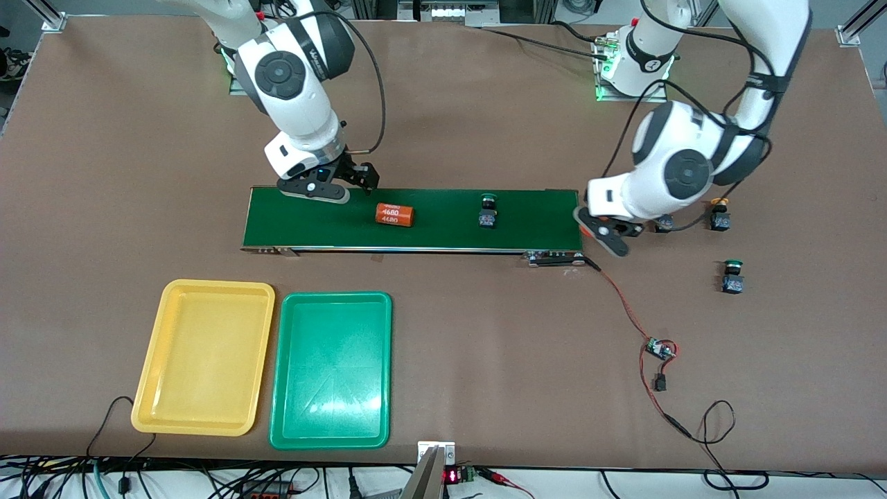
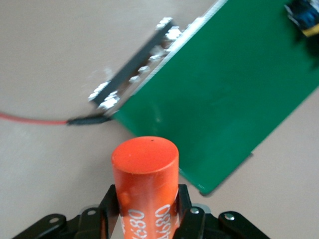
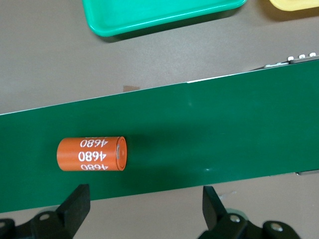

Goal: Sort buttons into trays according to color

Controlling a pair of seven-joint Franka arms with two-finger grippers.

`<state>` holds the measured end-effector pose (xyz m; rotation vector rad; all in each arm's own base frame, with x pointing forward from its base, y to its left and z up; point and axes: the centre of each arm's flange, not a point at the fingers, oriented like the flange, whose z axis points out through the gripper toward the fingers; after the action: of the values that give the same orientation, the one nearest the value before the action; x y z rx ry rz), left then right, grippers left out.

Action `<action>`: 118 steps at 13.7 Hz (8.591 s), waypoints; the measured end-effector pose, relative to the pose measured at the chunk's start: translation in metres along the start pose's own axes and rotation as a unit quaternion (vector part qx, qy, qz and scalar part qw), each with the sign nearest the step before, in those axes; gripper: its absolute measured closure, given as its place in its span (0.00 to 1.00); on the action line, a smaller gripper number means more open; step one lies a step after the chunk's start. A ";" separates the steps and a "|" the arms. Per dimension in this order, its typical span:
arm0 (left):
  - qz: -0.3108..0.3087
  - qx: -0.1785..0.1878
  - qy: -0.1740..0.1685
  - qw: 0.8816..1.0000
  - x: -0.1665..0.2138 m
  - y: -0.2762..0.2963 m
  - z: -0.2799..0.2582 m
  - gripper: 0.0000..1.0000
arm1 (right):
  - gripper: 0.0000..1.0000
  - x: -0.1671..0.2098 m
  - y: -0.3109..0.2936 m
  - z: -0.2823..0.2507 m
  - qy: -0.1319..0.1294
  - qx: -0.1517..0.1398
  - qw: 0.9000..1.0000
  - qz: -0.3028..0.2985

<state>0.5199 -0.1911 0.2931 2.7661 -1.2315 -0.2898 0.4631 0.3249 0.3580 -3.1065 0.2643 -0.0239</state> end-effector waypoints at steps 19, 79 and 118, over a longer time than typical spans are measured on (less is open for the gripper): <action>0.318 0.128 -0.038 0.939 0.068 0.091 0.009 0.00 | 0.00 0.016 -0.005 0.017 0.046 -0.025 0.997 -0.053; -0.253 -0.051 0.015 0.966 0.049 0.034 0.016 0.04 | 0.59 0.273 0.067 0.080 0.047 0.023 0.993 -0.107; -0.316 -0.012 -0.046 0.947 -0.216 -0.189 0.060 0.67 | 0.00 0.090 -0.126 -0.009 -0.014 0.001 1.000 -0.024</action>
<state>0.5030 0.0949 0.2312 3.0713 -0.3025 -0.4750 0.5730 0.4332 0.3715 -3.1070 0.1895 0.0193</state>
